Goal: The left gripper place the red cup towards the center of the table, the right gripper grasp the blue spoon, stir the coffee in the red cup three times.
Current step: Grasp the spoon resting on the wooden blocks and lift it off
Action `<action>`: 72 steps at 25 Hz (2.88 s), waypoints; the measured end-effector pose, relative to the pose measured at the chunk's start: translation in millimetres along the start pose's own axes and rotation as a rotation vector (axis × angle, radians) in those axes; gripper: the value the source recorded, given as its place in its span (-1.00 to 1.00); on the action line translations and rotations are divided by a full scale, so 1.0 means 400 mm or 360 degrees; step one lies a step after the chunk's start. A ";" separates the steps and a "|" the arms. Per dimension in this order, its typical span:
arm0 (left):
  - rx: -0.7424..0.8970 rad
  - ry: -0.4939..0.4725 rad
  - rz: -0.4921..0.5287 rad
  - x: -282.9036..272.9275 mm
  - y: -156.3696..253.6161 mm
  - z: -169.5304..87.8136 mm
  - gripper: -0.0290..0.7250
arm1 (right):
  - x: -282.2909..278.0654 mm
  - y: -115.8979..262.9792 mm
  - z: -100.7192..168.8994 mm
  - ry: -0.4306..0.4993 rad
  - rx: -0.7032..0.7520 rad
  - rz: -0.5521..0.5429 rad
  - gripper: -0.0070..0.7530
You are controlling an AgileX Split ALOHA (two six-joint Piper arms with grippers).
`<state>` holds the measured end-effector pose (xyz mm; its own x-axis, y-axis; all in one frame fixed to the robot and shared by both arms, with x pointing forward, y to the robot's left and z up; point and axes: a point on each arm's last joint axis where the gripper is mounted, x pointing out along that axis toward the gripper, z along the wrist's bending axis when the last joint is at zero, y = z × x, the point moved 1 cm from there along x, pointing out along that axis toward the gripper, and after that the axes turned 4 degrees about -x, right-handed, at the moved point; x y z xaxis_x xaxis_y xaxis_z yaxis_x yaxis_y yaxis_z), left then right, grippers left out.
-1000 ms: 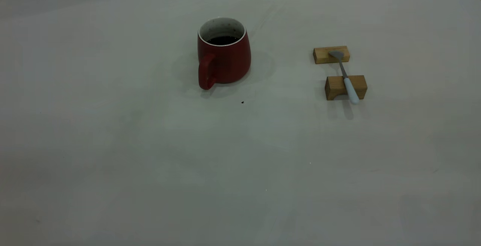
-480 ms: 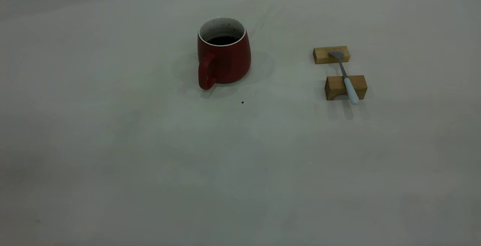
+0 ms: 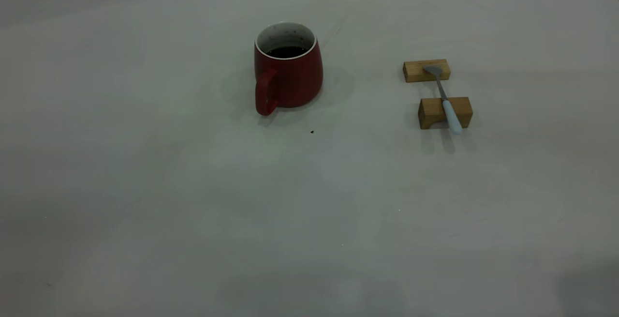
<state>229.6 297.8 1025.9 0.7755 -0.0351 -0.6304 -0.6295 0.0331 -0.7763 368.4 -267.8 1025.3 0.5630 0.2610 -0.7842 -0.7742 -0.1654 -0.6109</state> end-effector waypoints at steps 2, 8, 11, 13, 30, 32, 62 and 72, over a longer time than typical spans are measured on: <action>0.0000 0.0000 0.0000 0.000 0.000 0.000 0.54 | 0.054 -0.041 -0.008 -0.0065 -0.0005 0.0016 0.51; 0.0000 0.0000 0.0000 0.000 0.000 0.000 0.54 | 0.211 -0.126 -0.035 -0.0212 0.0021 0.0139 0.55; 0.0001 0.0000 0.0000 0.000 0.000 0.000 0.54 | 0.282 -0.172 -0.051 -0.0237 0.0034 0.0178 0.55; 0.0001 0.0000 0.0000 0.000 0.000 0.000 0.54 | 0.338 -0.191 -0.052 -0.0258 0.0023 0.0239 0.55; 0.0001 0.0000 0.0000 0.000 0.000 0.000 0.54 | 0.672 -0.218 -0.035 -0.0235 0.0249 0.0683 0.55; 0.0001 0.0000 0.0000 0.000 0.000 0.000 0.54 | 0.699 -0.223 -0.035 -0.0218 0.0249 0.0714 0.55; 0.0000 0.0000 0.0000 0.000 0.000 0.000 0.54 | 0.904 -0.180 -0.036 -0.0070 0.0150 0.0939 0.55; 0.0000 0.0000 0.0000 0.000 0.000 0.000 0.54 | 0.938 -0.167 -0.041 -0.0068 0.0139 0.0961 0.54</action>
<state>229.6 297.8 1025.9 0.7755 -0.0351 -0.6304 -0.6296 0.0330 -0.7763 636.1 -174.4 770.2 0.0068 0.1837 -0.9830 -0.9748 -0.2179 -0.0475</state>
